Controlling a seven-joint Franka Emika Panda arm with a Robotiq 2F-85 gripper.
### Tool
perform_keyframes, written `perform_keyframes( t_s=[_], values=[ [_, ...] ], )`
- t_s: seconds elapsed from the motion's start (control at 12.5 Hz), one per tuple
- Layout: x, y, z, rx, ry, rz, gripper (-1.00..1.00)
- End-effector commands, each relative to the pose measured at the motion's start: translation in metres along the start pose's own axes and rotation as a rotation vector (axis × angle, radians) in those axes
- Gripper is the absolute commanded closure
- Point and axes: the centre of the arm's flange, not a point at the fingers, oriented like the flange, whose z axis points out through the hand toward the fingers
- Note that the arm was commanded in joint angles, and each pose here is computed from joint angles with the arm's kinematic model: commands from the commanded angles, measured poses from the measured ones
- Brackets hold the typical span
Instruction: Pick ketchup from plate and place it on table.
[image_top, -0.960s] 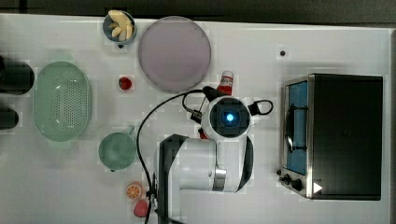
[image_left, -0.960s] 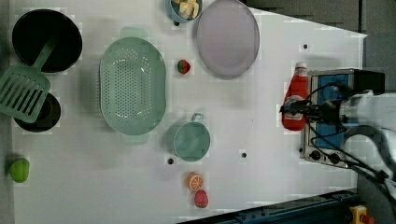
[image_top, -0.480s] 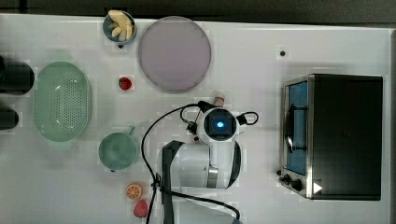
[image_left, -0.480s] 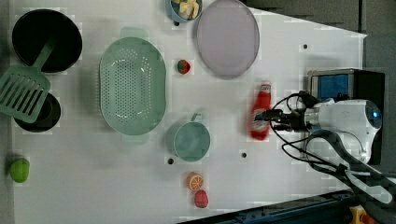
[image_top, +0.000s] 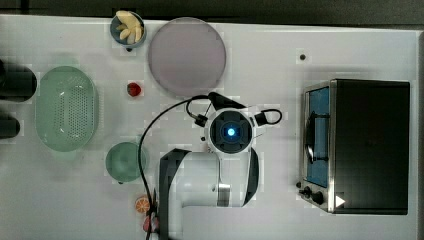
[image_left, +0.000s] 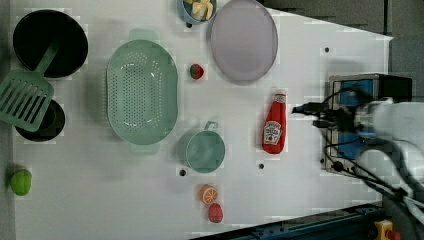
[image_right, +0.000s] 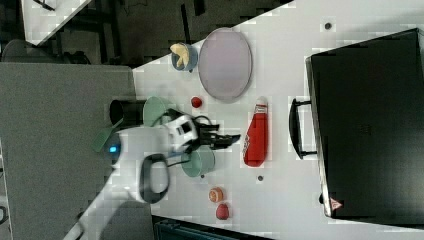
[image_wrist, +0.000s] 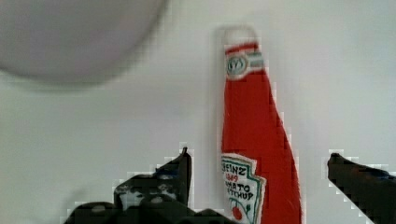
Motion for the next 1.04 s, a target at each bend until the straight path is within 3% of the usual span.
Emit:
perform_keyframes(
  t_s=[0.08, 0.32, 0.88, 1.04],
  values=[
    [0.024, -0.002, -0.091, 0.027, 0.058, 0.196, -1.00],
    [0.035, -0.005, -0.164, 0.036, 0.077, 0.226, -1.00],
    [0.039, -0.006, -0.277, -0.006, 0.004, 0.329, -1.00],
    [0.032, -0.002, -0.289, -0.039, -0.048, 0.331, -1.00]
  ],
)
